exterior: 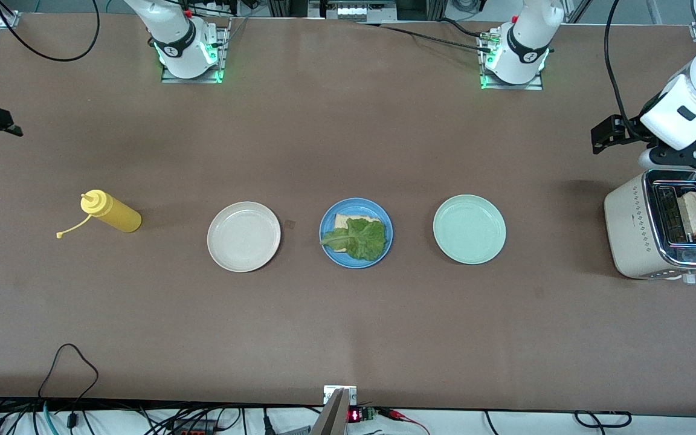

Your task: Make sandwich in blue plate with both arms

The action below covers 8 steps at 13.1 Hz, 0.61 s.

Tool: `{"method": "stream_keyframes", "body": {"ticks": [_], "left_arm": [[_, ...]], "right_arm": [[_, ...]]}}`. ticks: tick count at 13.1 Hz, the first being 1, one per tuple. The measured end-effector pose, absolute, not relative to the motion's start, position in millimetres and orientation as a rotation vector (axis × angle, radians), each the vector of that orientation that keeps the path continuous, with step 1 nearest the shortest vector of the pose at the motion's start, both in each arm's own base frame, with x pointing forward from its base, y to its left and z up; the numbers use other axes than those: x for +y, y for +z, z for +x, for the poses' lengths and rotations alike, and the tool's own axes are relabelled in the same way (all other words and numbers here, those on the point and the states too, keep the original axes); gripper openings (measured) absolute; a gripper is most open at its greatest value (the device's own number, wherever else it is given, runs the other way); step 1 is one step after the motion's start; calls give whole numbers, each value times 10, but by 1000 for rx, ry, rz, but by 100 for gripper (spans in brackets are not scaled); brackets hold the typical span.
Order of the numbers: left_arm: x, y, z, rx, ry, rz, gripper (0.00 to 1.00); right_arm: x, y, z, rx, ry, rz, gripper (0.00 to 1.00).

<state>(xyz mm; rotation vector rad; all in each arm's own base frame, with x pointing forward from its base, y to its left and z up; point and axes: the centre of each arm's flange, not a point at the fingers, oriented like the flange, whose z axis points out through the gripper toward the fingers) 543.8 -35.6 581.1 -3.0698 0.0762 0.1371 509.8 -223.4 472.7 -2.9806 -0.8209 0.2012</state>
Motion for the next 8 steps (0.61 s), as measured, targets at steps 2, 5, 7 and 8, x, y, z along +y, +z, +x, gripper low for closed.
{"method": "stream_keyframes", "body": {"ticks": [2, 5, 7, 8], "left_arm": [[-357, 5798, 5443, 77, 142, -3069, 100], [-359, 5795, 5443, 77, 143, -3069, 100], [-359, 5791, 5445, 77, 145, -3069, 100], [-359, 5784, 5447, 77, 147, -3069, 100]], "right_arm": [[-2587, 4438, 5033, -994, 106, -2941, 100], [-2968, 4042, 4984, -1179, -107, -2768, 100], [-3208, 3698, 4918, -1250, -249, -2646, 100], [-3317, 3508, 4880, -1282, -329, -2583, 100]]}}
